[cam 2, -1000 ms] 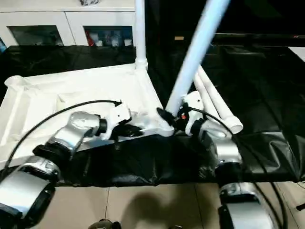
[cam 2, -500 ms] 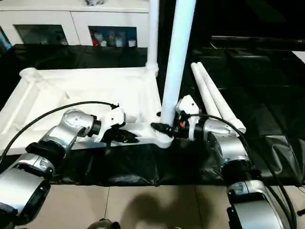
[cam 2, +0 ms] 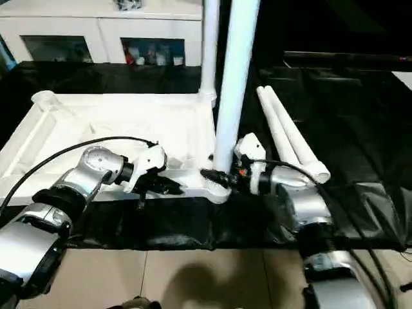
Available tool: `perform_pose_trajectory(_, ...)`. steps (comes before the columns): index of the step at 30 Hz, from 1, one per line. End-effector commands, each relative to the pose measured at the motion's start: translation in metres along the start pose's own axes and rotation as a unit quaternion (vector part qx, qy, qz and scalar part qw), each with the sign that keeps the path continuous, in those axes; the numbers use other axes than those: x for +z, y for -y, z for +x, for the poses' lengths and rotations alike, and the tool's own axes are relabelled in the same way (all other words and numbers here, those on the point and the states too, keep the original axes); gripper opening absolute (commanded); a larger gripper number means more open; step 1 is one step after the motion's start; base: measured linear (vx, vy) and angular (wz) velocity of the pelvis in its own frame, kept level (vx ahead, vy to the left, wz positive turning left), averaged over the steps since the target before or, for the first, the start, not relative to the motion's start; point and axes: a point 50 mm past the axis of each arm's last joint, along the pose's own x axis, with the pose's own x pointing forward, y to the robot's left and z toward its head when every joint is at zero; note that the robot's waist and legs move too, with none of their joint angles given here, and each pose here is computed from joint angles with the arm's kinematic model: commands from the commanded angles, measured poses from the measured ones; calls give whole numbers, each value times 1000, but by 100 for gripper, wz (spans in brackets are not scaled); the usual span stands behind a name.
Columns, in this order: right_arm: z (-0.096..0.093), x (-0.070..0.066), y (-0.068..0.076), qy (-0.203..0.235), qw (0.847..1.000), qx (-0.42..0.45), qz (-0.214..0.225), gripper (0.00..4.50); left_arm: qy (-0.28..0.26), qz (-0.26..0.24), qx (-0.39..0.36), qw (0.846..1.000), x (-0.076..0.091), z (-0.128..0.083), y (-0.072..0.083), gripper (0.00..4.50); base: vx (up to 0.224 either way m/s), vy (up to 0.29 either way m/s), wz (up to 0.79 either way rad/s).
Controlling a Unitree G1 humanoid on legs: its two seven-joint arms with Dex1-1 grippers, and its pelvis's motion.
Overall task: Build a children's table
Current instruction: Insert table leg to table base
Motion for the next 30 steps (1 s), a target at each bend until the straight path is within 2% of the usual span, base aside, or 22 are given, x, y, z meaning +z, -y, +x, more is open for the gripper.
perform_pose_trajectory(1, 5, -33, -1, -61, 995, -67, 52, 192, 45, 0, 49, 998, 27, 2, -12, 0, 0, 0, 0)
perform_pose_trajectory(4, 14, -32, 9, -59, 983, -159, 67, 192, 55, -27, 102, 993, 36, 8, -18, 0, 0, 0, 0)
perform_pose_trajectory(6, 23, -31, 13, -58, 970, -219, 92, 192, 65, -58, 157, 984, 46, 16, -23, 0, 0, 0, 0)
perform_pose_trajectory(11, 39, -32, 6, -74, 965, -226, 110, 192, 78, -65, 159, 982, 59, 35, -16, 0, 0, 0, 0)
perform_pose_trajectory(16, 46, -31, 3, -78, 965, -225, 108, 192, 74, -57, 149, 984, 59, 40, -11, 0, 0, 0, 0)
perform_pose_trajectory(21, 55, -24, 1, -54, 966, -231, 101, 192, 57, -42, 162, 984, 54, 37, -11, 0, 0, 0, 0)
perform_pose_trajectory(22, 56, -22, 0, -48, 967, -229, 102, 227, 58, -42, 161, 984, 54, 37, -11, 0, 0, 0, 0)
perform_pose_trajectory(24, 57, -19, 0, -35, 967, -228, 104, 262, 57, -37, 163, 984, 53, 36, -11, 0, 0, 0, 0)
perform_pose_trajectory(26, 59, -13, 1, -15, 969, -223, 103, 267, 58, -26, 156, 986, 52, 35, -10, 0, 0, 0, 0)
perform_pose_trajectory(27, 59, -12, 1, -10, 969, -222, 104, 296, 59, -23, 154, 986, 52, 35, -10, 0, 0, 0, 0)
perform_pose_trajectory(28, 59, -12, 1, -9, 969, -222, 104, 305, 60, -22, 154, 986, 51, 35, -10, 0, 0, 0, 0)
perform_pose_trajectory(30, 59, -8, 1, 1, 972, -215, 96, 309, 67, -13, 146, 987, 51, 34, -9, 0, 0, 0, 0)
